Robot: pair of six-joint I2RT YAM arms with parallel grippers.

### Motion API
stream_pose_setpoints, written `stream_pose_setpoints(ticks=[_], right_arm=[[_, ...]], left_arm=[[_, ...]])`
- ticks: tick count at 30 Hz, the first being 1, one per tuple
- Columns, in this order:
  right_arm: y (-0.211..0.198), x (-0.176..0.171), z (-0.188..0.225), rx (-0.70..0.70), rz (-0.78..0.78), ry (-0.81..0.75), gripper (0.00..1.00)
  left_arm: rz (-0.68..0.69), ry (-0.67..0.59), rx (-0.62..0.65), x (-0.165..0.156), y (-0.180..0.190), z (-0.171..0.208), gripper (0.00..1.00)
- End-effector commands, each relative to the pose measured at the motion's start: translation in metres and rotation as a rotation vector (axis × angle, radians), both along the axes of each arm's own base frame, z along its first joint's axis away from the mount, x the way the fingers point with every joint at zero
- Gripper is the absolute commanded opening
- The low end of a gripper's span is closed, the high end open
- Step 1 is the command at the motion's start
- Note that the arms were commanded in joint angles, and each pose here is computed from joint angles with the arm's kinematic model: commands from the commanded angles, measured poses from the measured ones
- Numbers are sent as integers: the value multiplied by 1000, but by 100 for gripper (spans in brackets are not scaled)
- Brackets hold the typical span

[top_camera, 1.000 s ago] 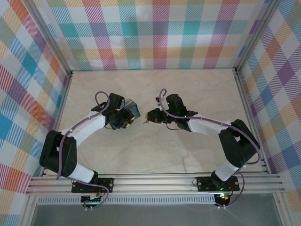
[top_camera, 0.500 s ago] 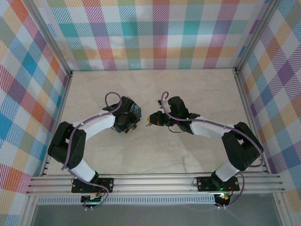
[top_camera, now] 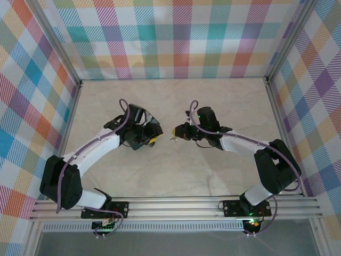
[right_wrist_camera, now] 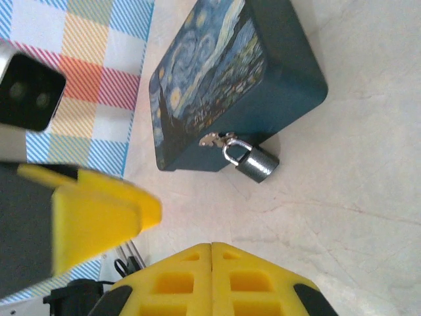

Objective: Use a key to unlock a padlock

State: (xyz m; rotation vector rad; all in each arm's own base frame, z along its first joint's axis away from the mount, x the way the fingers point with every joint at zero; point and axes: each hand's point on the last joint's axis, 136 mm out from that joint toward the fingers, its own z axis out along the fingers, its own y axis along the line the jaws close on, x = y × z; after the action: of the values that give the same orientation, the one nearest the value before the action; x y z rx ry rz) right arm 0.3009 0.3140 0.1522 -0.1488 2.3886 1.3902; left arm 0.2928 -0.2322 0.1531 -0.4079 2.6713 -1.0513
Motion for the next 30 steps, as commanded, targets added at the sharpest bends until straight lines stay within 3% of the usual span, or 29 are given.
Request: stream_pose_setpoints(ticks=[1, 12, 21, 30], right_arm=[[0, -1, 20, 78, 17, -7, 2], [9, 0, 42, 154, 25, -20, 2], [8, 2, 33, 109, 12, -18, 2], [30, 2, 37, 197, 52, -4, 2]], left_arm=[[-105, -9, -129, -13, -15, 2, 37], [24, 94, -435, 6, -43, 2, 41], [119, 75, -416, 3, -20, 5, 37], [124, 82, -525, 5, -25, 18, 36]])
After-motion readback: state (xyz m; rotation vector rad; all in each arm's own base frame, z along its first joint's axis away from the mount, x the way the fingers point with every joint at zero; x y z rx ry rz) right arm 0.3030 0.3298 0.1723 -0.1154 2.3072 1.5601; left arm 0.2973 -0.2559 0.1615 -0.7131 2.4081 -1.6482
